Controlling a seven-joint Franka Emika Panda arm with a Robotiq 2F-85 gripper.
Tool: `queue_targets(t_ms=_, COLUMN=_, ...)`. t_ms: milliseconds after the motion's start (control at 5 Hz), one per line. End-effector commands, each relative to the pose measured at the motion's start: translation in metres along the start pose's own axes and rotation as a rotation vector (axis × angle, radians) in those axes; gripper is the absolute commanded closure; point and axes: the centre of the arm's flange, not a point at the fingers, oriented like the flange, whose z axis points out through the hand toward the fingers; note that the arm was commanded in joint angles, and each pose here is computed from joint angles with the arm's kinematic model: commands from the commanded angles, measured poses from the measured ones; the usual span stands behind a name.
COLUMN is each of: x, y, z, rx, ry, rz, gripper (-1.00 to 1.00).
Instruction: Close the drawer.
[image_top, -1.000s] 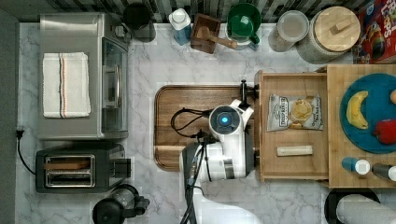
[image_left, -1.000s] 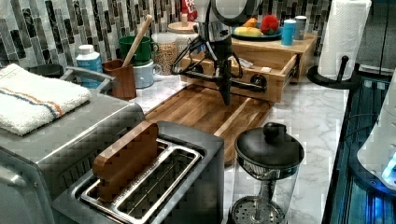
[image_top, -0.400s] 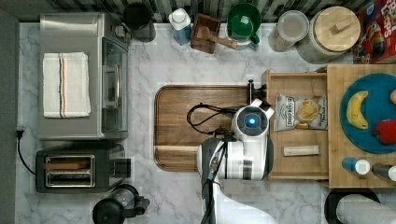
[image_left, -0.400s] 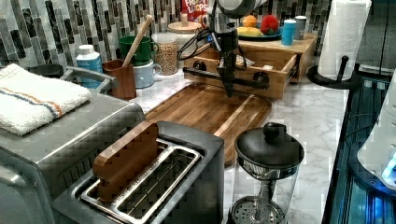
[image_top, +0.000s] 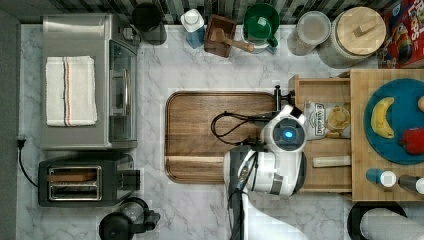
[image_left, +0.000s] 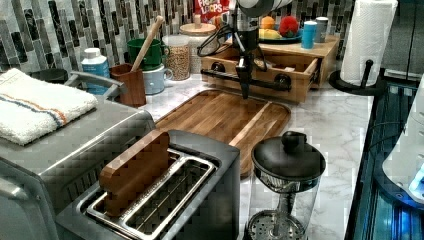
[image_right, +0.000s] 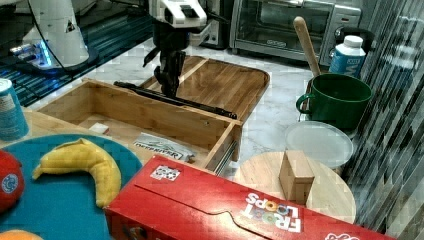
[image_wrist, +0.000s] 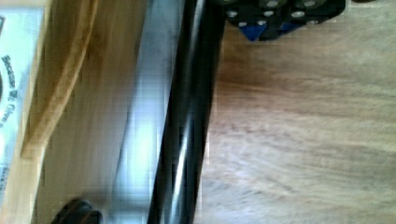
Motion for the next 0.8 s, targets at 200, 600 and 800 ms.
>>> queue_targets(t_ms=200, x=0.009, y=0.176, z=-0.043, rx=-0.096, ry=0.154, rz=0.012, gripper=1.00)
queue_targets(t_ms=600, x=0.002, y=0.229, z=-0.051, rx=-0.110, ry=0.136, rz=-0.018, gripper=1.00)
queue_targets(t_ms=800, x=-0.006, y=0.246, z=-0.065, rx=-0.142, ry=0.122, rz=-0.021, gripper=1.00)
